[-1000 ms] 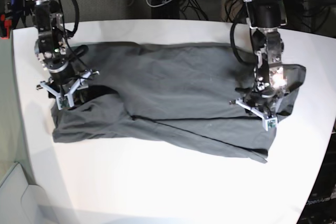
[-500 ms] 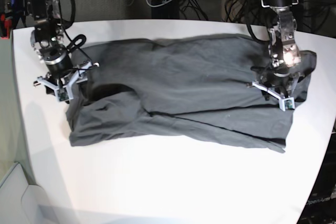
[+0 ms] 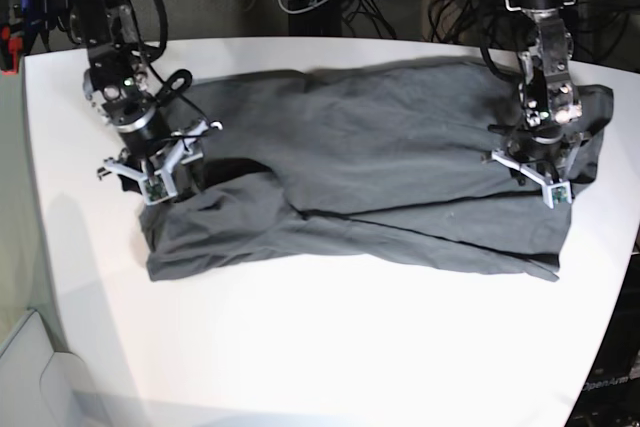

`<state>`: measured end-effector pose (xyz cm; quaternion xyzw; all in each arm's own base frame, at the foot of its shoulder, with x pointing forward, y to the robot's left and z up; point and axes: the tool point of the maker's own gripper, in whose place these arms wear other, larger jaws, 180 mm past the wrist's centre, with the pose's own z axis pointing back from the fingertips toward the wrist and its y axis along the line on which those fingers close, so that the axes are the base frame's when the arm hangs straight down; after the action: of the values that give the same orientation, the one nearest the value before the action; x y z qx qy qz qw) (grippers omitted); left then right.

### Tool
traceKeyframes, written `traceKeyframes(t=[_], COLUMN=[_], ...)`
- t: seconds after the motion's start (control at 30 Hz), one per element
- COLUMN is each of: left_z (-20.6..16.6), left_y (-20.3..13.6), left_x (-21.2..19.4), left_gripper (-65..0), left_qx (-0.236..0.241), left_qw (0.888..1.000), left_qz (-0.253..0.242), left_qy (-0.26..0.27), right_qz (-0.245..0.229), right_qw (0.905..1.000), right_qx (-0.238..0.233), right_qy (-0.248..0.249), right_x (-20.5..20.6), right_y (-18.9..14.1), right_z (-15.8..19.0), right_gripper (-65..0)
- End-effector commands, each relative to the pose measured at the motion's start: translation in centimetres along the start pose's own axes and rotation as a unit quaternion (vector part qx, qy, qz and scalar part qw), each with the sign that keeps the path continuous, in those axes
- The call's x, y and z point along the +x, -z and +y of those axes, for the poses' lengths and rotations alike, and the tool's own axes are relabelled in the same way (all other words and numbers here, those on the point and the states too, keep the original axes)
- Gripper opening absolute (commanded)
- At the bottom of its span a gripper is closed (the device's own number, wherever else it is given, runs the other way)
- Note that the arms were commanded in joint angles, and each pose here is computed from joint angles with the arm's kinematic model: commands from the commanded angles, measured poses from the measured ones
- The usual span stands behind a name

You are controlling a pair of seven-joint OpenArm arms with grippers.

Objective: Layout the t-shirt on the table in an organized manner, then fold the t-shirt properly
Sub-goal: 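Drag the held fabric with the right gripper away from the left gripper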

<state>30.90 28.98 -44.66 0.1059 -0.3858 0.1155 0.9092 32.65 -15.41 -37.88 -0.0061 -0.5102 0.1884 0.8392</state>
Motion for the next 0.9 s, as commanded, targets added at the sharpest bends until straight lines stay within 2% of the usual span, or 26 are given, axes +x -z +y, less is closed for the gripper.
traceKeyframes(t=[0.0, 0.33, 0.47, 0.87], left_z=[0.9, 1.0, 0.9, 0.7], left_y=[-0.7, -0.7, -0.6, -0.4], left_x=[-6.6, -6.5, -6.3, -5.6], left_gripper=[-44.9, -44.9, -44.9, -44.9], left_qx=[0.019, 0.019, 0.018, 0.017], left_qw=[0.991, 0.991, 0.992, 0.992], left_qz=[0.129, 0.129, 0.127, 0.123], left_qy=[0.018, 0.017, 0.016, 0.014], right_qz=[-0.019, -0.008, -0.010, 0.003], right_qw=[0.9998, 0.9998, 0.9994, 0.9972], right_qx=[-0.009, -0.019, 0.029, 0.066], right_qy=[-0.006, -0.005, -0.018, -0.034], right_x=[1.2, 0.9, 1.2, 0.7], right_y=[0.2, 1.7, 2.2, 3.6], right_z=[-1.1, -2.4, -0.6, 1.1], right_gripper=[-30.9, -30.8, -30.9, -32.0])
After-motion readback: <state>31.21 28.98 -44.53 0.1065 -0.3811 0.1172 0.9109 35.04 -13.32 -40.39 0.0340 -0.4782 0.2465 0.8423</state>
